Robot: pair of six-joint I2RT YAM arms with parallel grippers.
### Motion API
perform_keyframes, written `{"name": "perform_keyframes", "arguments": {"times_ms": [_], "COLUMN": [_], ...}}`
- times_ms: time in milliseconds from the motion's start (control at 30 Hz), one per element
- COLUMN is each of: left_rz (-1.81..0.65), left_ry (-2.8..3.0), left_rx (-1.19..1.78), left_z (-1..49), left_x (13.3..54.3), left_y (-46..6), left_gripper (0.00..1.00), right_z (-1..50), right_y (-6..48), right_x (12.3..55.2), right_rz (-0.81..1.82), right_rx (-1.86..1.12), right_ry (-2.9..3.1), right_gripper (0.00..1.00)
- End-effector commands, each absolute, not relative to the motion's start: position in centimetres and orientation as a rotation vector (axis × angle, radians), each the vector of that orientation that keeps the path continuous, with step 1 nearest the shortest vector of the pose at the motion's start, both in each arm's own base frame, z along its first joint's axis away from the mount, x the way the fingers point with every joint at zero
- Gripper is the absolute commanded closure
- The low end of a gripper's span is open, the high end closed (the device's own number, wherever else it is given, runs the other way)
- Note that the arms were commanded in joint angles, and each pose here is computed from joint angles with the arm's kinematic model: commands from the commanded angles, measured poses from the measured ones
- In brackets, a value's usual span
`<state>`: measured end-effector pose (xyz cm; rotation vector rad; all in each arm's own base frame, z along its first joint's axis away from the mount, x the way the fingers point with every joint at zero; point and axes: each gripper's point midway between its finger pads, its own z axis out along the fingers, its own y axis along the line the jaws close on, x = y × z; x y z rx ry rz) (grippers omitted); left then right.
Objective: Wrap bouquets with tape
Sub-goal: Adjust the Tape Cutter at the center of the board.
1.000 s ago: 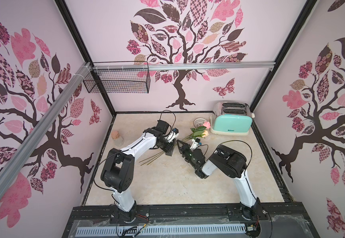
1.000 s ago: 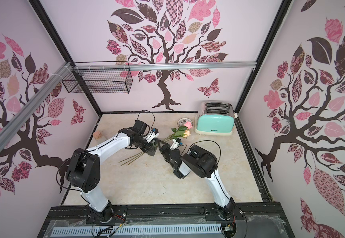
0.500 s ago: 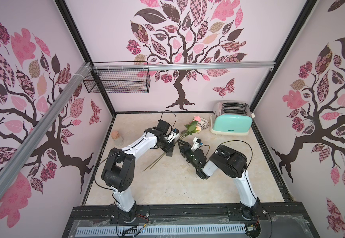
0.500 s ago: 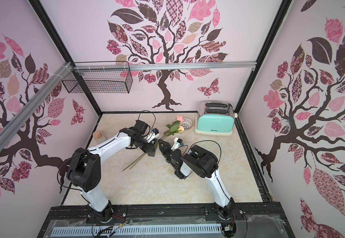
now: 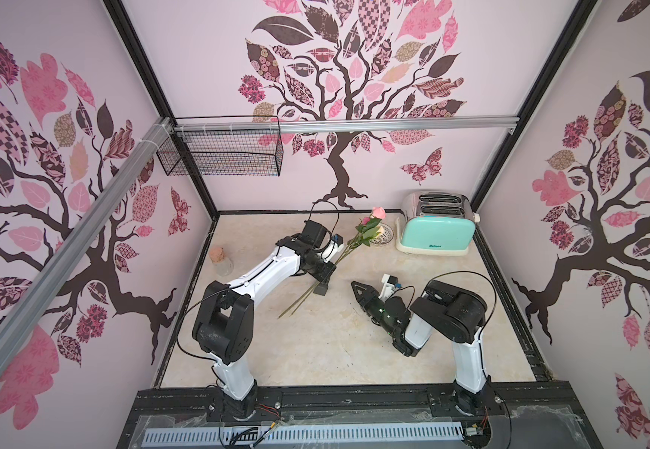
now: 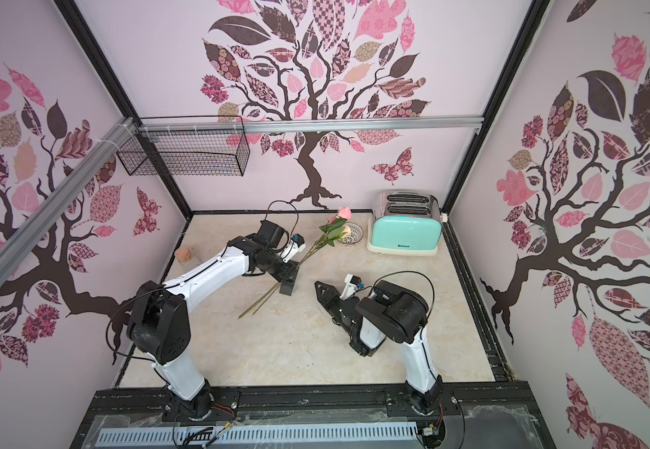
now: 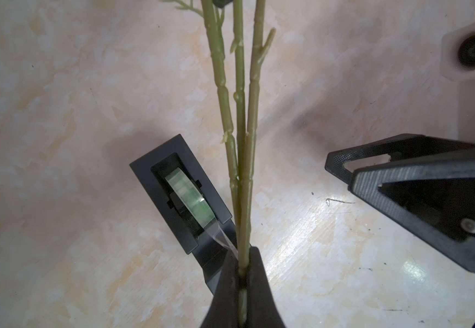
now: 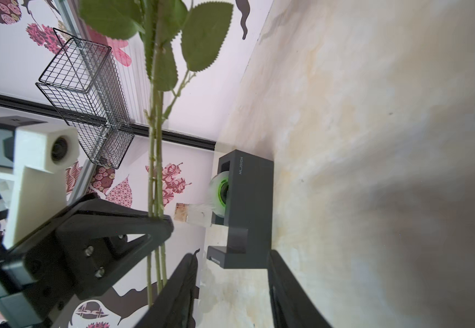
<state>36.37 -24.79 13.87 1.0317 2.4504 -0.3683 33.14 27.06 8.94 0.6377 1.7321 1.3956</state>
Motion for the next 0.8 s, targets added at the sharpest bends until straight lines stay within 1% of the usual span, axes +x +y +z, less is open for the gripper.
{"name": "perform_keyframes", "arguments": {"times_ms": [0, 133, 167, 267, 333, 433, 467, 633, 767], "left_rz": [-0.442, -0.454, -0.446, -0.407, -0.38, -0.397, -0.399, -0.373, -0.369], "left_ry": [2.386, 2.405, 2.412, 2.42, 2.428, 2.44, 2.444, 2.446, 2.438], "left_rx": [1.044, 1.072, 1.069, 1.074, 1.049, 1.008, 1.001, 0.97, 0.916], "left_z": [16.0, 15.6, 15.5, 15.0, 15.0, 15.1, 15.1, 15.4, 16.2], "left_x": [36.8, 36.8, 36.9, 36.8, 37.1, 37.4, 37.4, 37.7, 38.8], "left_y": [-28.1, -29.6, -29.5, -28.9, -28.0, -26.8, -26.4, -24.8, -23.2], "left_gripper": [1.0, 1.0, 1.0, 1.0, 1.0, 1.0, 1.0, 1.0, 1.0], "right_z": [13.0, 13.1, 13.1, 12.7, 11.9, 11.4, 11.3, 9.9, 8.1], "right_y": [25.6, 24.0, 23.8, 23.9, 24.1, 25.8, 26.4, 28.2, 30.0], "right_x": [32.9, 32.4, 32.2, 31.9, 32.0, 32.4, 32.8, 34.6, 35.6], "right_rz": [1.447, 1.407, 1.401, 1.385, 1.382, 1.43, 1.448, 1.438, 1.407], "right_rx": [0.58, 0.564, 0.552, 0.518, 0.53, 0.486, 0.489, 0.479, 0.466], "right_ry": [1.6, 1.606, 1.611, 1.633, 1.652, 1.681, 1.682, 1.727, 1.835], "right_gripper": [0.56, 0.57, 0.59, 0.7, 0.74, 0.86, 0.89, 0.9, 0.89]}}
